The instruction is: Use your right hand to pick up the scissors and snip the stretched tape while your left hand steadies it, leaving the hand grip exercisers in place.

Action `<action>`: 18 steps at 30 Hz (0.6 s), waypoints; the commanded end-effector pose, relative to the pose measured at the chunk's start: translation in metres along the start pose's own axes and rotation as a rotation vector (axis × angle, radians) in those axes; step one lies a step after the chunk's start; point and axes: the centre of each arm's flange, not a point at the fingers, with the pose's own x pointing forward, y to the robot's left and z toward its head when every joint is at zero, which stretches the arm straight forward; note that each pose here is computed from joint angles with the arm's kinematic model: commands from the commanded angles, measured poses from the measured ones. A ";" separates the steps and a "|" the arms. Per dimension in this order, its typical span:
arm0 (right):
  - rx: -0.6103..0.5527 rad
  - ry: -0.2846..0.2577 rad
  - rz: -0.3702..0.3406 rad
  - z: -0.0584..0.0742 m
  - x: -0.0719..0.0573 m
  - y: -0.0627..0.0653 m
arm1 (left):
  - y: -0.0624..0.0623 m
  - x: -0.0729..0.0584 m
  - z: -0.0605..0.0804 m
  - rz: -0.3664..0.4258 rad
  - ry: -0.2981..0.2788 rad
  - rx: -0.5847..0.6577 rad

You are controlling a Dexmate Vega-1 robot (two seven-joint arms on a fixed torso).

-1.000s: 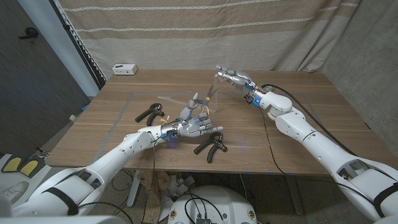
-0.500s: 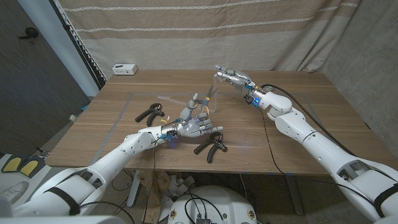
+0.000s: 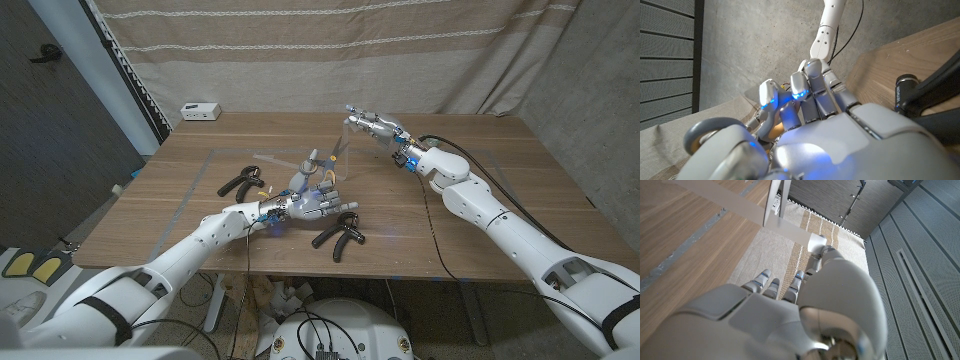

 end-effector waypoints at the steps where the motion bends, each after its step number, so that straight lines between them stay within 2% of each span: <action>1: -0.004 0.004 0.009 0.002 0.000 0.001 | 0.005 0.003 0.000 -0.012 0.010 -0.004; 18: -0.003 -0.009 0.042 0.007 -0.003 0.010 | 0.004 0.004 0.001 -0.015 0.006 0.007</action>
